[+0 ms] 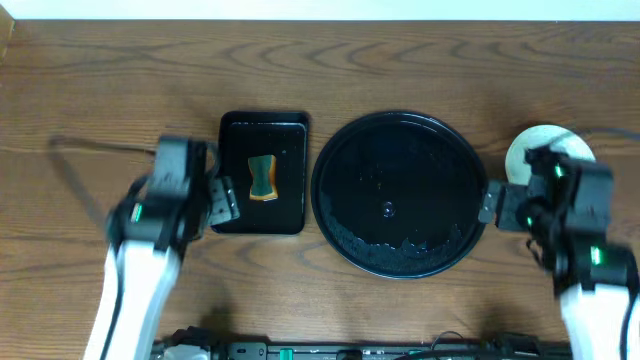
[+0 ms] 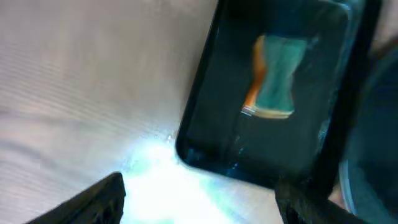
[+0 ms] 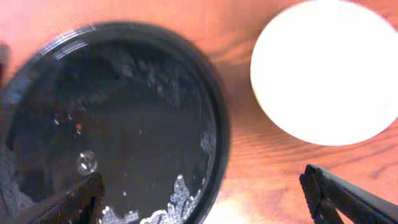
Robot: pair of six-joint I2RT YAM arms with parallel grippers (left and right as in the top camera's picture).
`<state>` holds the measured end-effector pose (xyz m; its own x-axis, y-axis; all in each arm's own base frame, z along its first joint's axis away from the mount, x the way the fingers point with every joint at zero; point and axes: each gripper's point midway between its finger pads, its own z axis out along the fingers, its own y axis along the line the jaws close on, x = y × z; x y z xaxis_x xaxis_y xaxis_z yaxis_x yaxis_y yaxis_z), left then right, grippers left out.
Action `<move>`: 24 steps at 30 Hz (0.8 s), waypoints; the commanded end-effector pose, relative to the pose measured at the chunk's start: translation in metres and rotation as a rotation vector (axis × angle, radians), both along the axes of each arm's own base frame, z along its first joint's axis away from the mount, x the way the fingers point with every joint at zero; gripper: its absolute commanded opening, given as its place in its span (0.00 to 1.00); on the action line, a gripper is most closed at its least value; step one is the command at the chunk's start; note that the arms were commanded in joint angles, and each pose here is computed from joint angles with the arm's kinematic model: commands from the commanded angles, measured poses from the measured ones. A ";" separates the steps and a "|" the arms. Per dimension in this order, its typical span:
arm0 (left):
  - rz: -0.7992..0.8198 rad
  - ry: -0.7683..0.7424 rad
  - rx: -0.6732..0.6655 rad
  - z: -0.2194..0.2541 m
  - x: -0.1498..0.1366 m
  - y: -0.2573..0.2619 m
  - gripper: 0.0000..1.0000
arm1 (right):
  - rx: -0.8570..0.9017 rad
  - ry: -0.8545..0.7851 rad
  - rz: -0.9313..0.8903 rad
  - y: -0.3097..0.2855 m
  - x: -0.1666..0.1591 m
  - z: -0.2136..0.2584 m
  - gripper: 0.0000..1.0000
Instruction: Clean dirty plates on tray and stack at the side
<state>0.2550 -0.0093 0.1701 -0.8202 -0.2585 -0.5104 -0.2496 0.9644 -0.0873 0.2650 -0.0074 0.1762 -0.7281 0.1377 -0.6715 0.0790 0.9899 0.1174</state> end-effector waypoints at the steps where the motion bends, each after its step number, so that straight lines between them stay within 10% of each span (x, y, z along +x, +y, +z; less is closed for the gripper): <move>1: 0.013 -0.151 -0.020 0.014 -0.014 0.003 0.78 | -0.017 -0.119 -0.022 -0.002 -0.013 0.013 0.99; 11: 0.013 -0.428 -0.052 0.060 -0.046 0.007 0.78 | -0.028 -0.152 -0.032 -0.001 -0.049 0.018 0.99; 24: 0.013 -0.435 -0.053 0.062 -0.047 0.007 0.78 | -0.016 0.035 -0.030 0.002 -0.081 -0.015 0.99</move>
